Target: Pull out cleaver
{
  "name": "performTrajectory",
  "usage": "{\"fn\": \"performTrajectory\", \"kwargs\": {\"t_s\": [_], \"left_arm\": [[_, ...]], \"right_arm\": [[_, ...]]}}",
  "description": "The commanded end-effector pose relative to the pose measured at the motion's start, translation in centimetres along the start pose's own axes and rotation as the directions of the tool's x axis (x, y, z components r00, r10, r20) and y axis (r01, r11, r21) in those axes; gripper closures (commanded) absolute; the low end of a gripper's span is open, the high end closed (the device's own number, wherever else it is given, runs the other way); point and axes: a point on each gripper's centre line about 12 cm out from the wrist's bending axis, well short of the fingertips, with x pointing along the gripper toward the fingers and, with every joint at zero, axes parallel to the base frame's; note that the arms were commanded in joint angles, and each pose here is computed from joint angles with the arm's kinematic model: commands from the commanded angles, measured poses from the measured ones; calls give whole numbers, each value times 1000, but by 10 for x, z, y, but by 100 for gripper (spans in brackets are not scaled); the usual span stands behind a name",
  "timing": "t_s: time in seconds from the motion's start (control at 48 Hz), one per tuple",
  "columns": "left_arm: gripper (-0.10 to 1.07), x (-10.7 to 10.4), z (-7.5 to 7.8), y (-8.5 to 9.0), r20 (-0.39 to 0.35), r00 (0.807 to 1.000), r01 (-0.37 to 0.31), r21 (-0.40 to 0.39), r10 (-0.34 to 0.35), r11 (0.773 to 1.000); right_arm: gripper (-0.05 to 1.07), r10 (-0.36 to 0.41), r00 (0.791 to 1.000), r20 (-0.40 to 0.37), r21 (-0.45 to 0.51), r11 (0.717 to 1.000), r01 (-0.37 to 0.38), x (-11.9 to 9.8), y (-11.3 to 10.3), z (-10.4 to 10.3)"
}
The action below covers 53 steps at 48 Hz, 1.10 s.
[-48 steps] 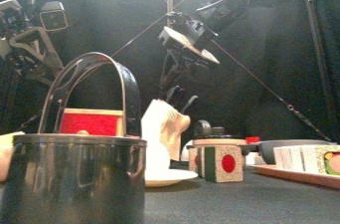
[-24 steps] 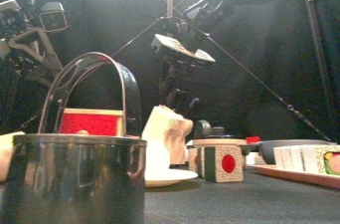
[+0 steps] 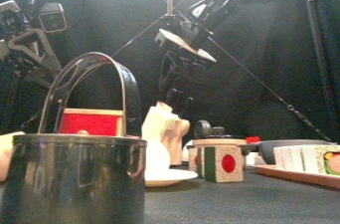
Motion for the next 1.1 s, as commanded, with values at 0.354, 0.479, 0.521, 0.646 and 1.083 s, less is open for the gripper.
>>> {"fn": "performTrajectory", "kwargs": {"t_s": [0.354,0.479,0.521,0.646,1.083], "left_arm": [[10,0,5,-2,12,1000,5,0,-5,1000],[10,0,5,-2,12,1000,5,2,-5,1000],[10,0,5,-2,12,1000,5,0,-5,1000],[10,0,5,-2,12,1000,5,0,-5,1000],[10,0,6,-3,17,1000,11,5,-11,1000]], "right_arm": [[65,41,994,97,-5,999,-40,-62,10,23],[65,34,993,111,-11,999,-33,-78,10,22],[65,29,993,114,-11,1000,-28,-85,8,22],[65,45,992,121,-15,999,-44,-103,9,18],[65,164,976,140,-75,985,-155,-139,19,1]]}}
